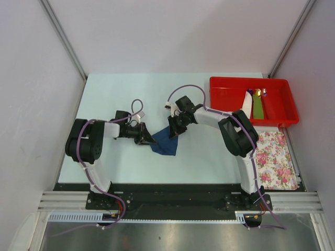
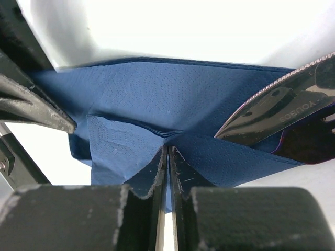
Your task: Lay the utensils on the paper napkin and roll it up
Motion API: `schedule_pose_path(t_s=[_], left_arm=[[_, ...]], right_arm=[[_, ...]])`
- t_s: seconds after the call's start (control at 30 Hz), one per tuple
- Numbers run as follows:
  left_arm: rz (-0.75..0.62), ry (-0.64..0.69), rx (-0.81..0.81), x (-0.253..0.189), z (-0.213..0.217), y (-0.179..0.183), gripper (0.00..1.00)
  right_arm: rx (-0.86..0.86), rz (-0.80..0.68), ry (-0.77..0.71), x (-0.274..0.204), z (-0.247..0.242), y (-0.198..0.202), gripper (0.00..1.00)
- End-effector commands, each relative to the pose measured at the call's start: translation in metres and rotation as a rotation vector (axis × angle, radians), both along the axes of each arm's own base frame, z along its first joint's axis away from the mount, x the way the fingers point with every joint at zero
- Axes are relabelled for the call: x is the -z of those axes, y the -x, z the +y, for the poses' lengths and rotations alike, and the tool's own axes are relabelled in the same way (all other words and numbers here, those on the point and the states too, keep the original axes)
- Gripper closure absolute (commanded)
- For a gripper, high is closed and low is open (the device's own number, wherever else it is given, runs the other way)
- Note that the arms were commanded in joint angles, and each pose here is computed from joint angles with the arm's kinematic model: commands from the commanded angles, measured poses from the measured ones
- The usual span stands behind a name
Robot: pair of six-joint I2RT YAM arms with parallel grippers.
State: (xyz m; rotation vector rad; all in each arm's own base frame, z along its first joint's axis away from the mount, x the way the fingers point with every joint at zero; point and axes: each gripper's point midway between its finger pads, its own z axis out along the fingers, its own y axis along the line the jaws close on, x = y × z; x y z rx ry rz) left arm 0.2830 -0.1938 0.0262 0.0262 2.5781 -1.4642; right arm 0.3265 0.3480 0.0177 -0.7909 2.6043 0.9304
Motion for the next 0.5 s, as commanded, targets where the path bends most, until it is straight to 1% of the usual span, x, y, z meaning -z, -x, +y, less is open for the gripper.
schedule_pose_path(t_s=[0.0, 0.07, 0.1, 0.23, 0.47], left_arm=[[-0.102, 0.059, 0.002, -0.037, -0.014, -0.011, 0.82], [-0.135, 0.072, 0.008, -0.046, -0.019, -0.013, 0.88], [-0.131, 0.085, 0.019, -0.052, -0.027, -0.010, 0.89], [-0.140, 0.095, 0.054, -0.058, -0.045, -0.003, 0.89], [-0.079, 0.098, 0.101, -0.037, -0.077, 0.012, 0.88]], right_arm=[[-0.001, 0.063, 0.156, 0.061, -0.018, 0.019, 0.91], [-0.002, 0.062, 0.155, 0.061, -0.018, 0.020, 0.91], [-0.007, 0.061, 0.155, 0.062, -0.017, 0.020, 0.91], [0.001, 0.060, 0.159, 0.062, -0.016, 0.019, 0.92], [0.008, 0.061, 0.162, 0.063, -0.017, 0.018, 0.92]])
